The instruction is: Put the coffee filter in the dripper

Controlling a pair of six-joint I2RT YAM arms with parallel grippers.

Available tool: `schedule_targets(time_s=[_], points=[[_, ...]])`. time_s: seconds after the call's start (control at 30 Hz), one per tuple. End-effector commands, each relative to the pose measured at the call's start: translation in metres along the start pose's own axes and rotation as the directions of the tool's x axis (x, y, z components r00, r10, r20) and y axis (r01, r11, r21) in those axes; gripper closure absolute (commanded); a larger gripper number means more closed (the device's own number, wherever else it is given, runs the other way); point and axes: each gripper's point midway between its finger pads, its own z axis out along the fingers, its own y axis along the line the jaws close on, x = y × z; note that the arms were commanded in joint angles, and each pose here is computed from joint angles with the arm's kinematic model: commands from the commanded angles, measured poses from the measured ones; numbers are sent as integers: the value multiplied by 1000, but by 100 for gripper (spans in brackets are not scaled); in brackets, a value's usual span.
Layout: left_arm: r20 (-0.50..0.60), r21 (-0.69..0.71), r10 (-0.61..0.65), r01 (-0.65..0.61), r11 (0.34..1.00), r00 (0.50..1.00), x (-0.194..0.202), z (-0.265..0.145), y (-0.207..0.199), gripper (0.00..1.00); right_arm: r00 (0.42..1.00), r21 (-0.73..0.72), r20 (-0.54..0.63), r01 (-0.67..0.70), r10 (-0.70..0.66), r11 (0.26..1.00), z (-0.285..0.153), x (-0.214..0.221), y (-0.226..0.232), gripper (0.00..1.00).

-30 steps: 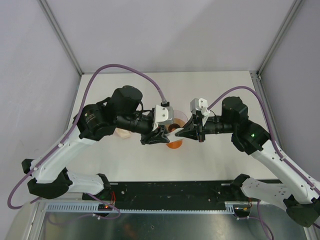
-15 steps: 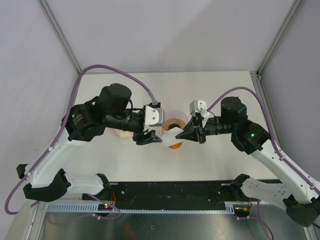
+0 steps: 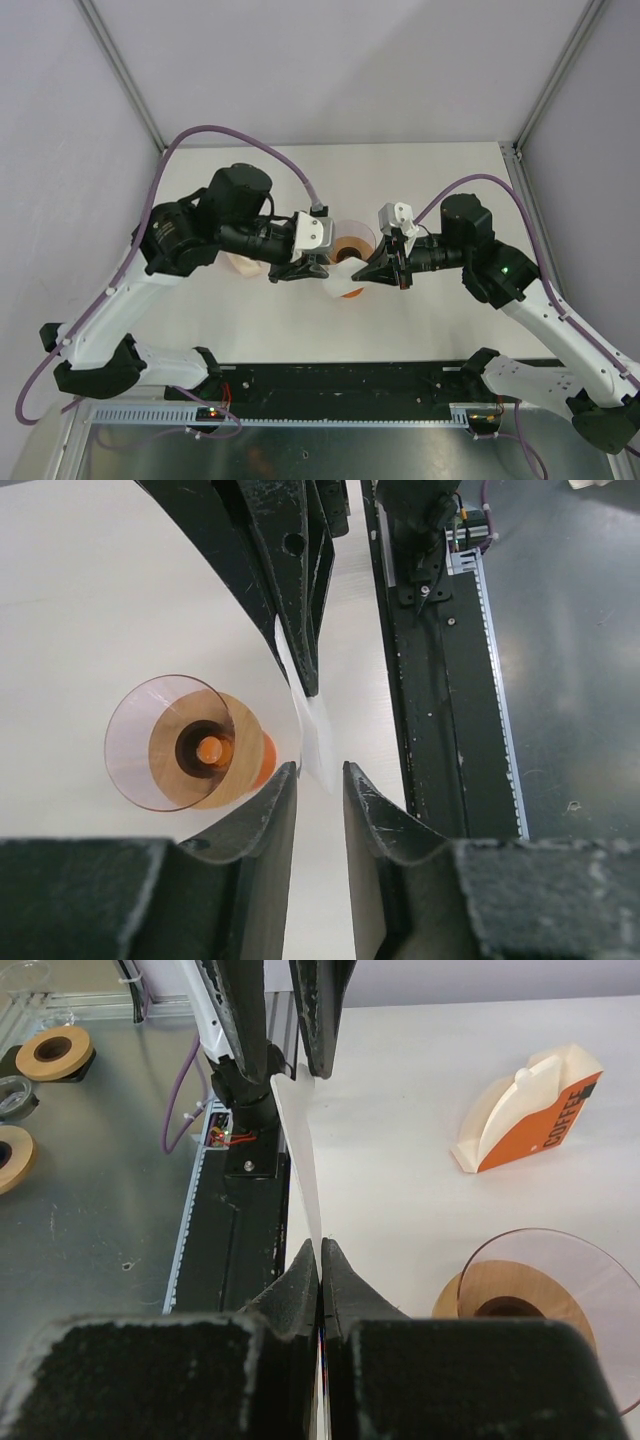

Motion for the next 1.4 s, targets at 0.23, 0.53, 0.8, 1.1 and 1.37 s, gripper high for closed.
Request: schedule_targets(time_s=[0.23, 0.53, 0.8, 1.1, 1.37], points=[[30, 19, -13, 13, 1000, 999, -12, 1, 1, 77, 997, -19, 40, 69, -68, 997, -7, -21, 11, 100], [65, 14, -24, 23, 1000, 998, -16, -8, 9, 79, 997, -22, 33, 73, -72, 997, -8, -19, 12, 100], [77, 75, -60, 54, 996, 995, -15, -4, -1, 75, 997, -5, 32, 76, -76, 997, -9, -20, 10, 100], [56, 96, -90, 85, 992, 994, -8, 2, -3, 72, 997, 0, 35, 75, -75, 997, -9, -21, 9, 100], [43, 91, -110, 105, 990, 993, -7, 8, 3, 79, 996, -2, 36, 77, -77, 997, -9, -21, 10, 100]])
